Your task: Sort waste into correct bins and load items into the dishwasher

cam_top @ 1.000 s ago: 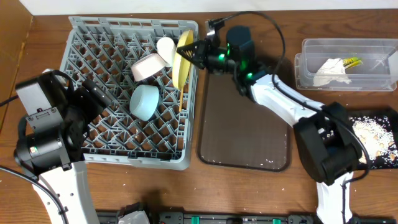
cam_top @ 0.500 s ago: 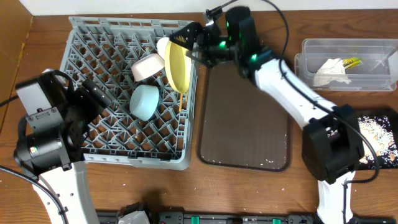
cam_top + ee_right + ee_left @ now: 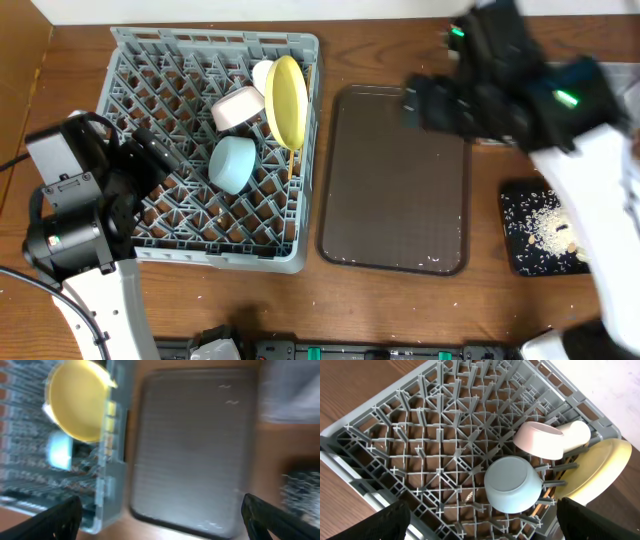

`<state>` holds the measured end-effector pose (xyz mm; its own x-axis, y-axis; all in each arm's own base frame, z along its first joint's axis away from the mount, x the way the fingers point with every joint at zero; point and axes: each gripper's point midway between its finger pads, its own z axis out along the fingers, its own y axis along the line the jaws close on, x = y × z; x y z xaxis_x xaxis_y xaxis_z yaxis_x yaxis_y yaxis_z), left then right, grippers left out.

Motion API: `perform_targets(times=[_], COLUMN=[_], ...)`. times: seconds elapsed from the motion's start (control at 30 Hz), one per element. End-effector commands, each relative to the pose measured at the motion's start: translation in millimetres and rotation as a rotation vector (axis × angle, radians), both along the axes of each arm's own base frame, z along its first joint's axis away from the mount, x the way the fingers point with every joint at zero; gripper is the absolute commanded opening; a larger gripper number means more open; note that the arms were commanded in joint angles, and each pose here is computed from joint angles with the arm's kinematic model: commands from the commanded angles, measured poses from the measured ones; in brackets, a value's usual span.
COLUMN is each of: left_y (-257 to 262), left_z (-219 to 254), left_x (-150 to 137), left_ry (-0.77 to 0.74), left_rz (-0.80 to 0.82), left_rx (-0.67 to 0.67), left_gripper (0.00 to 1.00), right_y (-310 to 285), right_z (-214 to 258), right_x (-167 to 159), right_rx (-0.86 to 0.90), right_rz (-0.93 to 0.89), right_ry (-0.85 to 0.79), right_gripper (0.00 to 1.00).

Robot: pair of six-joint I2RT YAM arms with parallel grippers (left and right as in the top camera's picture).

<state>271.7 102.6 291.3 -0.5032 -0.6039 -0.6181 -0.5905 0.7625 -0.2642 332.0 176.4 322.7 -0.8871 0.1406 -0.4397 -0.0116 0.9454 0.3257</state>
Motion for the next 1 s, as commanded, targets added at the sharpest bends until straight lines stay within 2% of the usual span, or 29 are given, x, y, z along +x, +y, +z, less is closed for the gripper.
perform_targets(times=[0.0,0.2,0.43,0.8,0.97], left_y=[1.6,1.6,1.6,1.6,1.7], left_z=[1.6,1.6,1.6,1.6,1.6], left_x=[-0.5,-0.4,-0.4,-0.5,-0.5], left_ry=[-0.004,-0.005,-0.005,-0.005,-0.005], left_rz=[0.012,0.012,0.012,0.012,0.013], left_rx=[-0.003,-0.004,-0.003,-0.003,-0.004], left_gripper=[0.95,0.95,0.95,0.95,0.95], right_y=[-59.5,-86.1,-106.5,-107.1,-99.6], right_z=[11.5,10.2,-35.6,-53.9,-52.1], right_x=[-35.0,-90.8,-144.2,-166.2,-154.0], right_rx=[-0.229,-0.284,-0.278,-0.275,-0.264], right_rz=[-0.049,0.041,0.013,0.046,0.087], right_ry=[-0.028,-0.032,0.093,0.199,0.144], right_gripper=[0.99,0.99,0.99,0.99,0.99])
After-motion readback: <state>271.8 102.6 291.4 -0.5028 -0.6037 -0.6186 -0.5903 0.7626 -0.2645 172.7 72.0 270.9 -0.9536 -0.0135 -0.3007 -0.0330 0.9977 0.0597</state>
